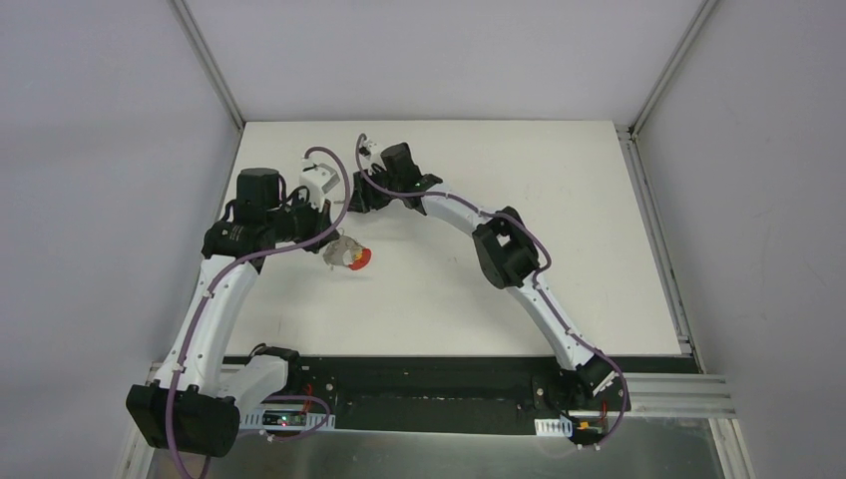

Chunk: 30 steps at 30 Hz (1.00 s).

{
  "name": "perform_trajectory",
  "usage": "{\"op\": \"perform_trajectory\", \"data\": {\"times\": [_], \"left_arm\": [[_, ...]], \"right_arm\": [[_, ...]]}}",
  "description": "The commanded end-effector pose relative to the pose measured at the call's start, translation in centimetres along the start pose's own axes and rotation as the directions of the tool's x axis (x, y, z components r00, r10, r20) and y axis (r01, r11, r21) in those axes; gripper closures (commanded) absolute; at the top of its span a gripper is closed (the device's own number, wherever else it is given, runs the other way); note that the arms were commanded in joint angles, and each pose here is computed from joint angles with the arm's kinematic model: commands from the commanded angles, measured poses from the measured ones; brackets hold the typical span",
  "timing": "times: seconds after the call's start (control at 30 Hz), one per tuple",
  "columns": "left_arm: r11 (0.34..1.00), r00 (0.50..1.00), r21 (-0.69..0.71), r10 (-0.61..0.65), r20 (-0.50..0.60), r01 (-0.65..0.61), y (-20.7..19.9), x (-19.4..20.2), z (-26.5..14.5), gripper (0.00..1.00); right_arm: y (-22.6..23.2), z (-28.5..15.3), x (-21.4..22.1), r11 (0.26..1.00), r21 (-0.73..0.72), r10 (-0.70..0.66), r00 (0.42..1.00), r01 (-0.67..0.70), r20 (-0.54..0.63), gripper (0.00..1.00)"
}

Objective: Put the keys on the keyring

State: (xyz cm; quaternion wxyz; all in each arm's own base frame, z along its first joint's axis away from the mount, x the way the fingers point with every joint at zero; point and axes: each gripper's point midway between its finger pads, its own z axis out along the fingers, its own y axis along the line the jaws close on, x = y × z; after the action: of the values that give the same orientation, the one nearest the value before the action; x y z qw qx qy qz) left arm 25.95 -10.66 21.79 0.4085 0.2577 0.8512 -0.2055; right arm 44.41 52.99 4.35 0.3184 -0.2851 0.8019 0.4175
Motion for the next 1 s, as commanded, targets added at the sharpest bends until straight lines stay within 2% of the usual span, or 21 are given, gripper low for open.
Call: {"op": "perform_trajectory", "data": {"times": [0.0,0.3,0.37,0.57,0.7,0.83,0.97], "left_arm": [[0.997,0.997,-0.049,0.063,0.048,-0.060,0.9,-2.5,-1.0,1.00],[0.996,0.995,-0.057,0.072,0.062,-0.069,1.4,-4.3,-1.2,1.00],[0.996,0.995,-0.055,0.070,0.066,-0.066,1.4,-4.7,-1.2,1.00],[0.997,0.994,-0.022,0.074,0.079,-0.073,1.2,-5.5,-0.7,1.00],[0.997,0.993,0.023,0.074,0.097,-0.076,0.8,-6.0,0.1,1.00],[0.997,0.992,0.032,0.060,0.114,-0.064,1.0,-6.6,0.5,1.00],[0.999,0.992,0.015,0.048,0.120,-0.050,1.2,-6.9,0.3,1.00]], "right_arm": [[1.7,-4.3,-1.0,1.000,0.031,-0.001,0.998,0.003,-0.060,0.47],[1.2,-11.6,2.1,0.996,0.093,0.003,0.987,0.012,-0.161,0.48],[0.5,-13.5,4.0,0.993,0.120,0.017,0.981,0.007,-0.195,0.48],[-0.3,-20.3,4.8,0.987,0.162,0.009,0.982,0.022,-0.189,0.48],[0.3,-24.0,4.4,0.986,0.141,-0.059,0.981,0.085,-0.183,0.47],[1.7,-24.3,3.5,0.985,0.076,-0.141,0.975,0.156,-0.174,0.47],[1.9,-21.7,2.1,0.952,0.080,-0.274,0.941,0.294,-0.201,0.45]]}}
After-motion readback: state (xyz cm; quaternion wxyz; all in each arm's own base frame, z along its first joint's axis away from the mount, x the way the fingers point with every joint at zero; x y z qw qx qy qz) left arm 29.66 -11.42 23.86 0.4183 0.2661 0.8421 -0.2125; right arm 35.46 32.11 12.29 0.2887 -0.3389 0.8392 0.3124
